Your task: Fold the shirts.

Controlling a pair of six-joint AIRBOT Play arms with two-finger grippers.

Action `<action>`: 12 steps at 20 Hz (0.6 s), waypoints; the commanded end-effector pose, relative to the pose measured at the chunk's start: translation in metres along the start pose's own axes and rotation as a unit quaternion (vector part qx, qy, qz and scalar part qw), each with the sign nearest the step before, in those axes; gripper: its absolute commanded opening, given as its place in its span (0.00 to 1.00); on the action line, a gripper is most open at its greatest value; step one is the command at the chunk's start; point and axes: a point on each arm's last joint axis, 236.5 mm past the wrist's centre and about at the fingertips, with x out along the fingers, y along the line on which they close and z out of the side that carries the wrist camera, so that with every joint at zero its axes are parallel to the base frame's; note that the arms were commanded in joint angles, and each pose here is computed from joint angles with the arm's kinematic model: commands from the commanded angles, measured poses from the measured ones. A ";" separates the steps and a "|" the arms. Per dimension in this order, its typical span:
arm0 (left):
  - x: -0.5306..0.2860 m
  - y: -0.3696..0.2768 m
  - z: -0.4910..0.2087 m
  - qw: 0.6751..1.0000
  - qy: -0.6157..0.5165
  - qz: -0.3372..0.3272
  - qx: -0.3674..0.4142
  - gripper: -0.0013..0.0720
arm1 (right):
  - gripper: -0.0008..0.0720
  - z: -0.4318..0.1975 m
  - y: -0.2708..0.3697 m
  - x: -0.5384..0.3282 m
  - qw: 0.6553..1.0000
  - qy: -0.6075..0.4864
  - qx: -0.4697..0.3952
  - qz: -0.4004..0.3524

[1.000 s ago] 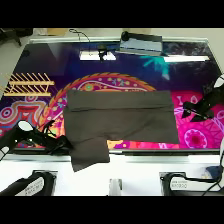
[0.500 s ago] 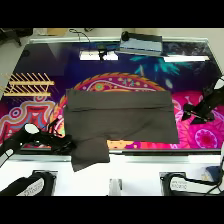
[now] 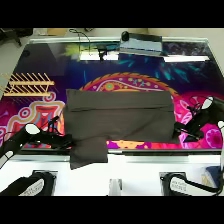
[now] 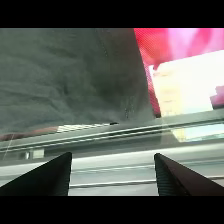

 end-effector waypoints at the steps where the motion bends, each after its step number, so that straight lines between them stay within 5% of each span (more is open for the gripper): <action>1: -0.008 -0.010 0.002 1.000 -0.015 -0.012 0.011 0.07 | 0.74 0.002 0.000 0.015 1.000 0.004 0.003 0.003; 12: -0.026 -0.032 0.010 0.997 -0.058 -0.042 0.023 0.07 | 0.73 0.020 0.024 0.041 0.997 0.018 0.040 0.060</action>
